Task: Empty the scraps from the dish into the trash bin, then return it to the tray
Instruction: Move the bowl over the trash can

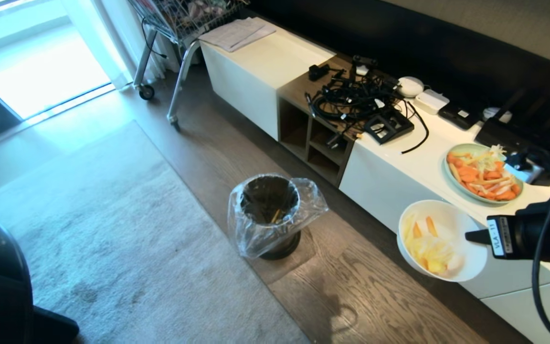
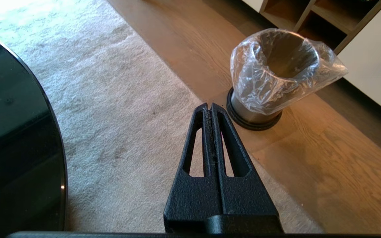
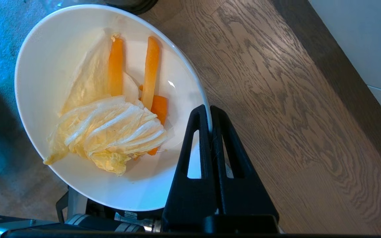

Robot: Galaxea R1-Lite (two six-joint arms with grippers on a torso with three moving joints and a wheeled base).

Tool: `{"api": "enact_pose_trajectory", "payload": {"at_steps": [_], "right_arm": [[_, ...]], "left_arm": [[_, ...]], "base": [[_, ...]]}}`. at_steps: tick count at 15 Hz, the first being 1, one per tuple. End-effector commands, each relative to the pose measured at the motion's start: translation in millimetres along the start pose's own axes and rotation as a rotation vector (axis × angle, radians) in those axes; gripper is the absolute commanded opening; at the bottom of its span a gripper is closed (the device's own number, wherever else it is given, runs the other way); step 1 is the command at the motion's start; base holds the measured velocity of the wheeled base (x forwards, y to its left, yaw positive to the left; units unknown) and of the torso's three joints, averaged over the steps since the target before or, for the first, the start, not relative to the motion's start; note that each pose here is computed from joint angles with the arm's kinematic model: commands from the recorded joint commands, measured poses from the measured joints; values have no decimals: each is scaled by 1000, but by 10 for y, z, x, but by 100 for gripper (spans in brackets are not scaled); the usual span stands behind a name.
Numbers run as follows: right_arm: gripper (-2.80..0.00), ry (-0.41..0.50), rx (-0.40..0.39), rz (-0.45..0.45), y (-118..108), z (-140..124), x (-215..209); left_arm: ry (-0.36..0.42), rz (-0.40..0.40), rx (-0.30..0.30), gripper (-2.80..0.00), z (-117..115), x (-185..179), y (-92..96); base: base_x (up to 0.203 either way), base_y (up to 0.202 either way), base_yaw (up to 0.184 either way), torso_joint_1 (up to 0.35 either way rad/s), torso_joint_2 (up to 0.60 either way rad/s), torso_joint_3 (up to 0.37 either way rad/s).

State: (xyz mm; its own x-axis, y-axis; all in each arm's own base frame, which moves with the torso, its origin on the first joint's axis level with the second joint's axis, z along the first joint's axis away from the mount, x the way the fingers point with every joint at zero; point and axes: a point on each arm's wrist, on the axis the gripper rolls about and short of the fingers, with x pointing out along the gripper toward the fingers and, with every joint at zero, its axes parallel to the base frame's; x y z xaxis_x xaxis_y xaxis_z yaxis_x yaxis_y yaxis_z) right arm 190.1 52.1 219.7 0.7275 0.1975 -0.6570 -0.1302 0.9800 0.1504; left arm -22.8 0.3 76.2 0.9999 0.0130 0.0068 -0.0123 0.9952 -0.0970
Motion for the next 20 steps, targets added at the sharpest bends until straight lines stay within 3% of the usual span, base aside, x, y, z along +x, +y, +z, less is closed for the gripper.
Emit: {"api": "enact_pose_trajectory", "payload": {"at_steps": [1,12,20], "right_arm": [[-280,-3,-21,27,92,101,57],[-280,-30,-35,48,188,294,126],[-280,-20,-41,50,203,292,159]], "left_arm": [[-1,1,-1,-280,0,0,0],[-1,1,-1,-280,0,0,0],[-1,1,-1,-280,0,0,0]], "base": [[0,0,0,2,2,-200],[0,0,0,1,2,-197],[0,0,0,1,2,-198]]}}
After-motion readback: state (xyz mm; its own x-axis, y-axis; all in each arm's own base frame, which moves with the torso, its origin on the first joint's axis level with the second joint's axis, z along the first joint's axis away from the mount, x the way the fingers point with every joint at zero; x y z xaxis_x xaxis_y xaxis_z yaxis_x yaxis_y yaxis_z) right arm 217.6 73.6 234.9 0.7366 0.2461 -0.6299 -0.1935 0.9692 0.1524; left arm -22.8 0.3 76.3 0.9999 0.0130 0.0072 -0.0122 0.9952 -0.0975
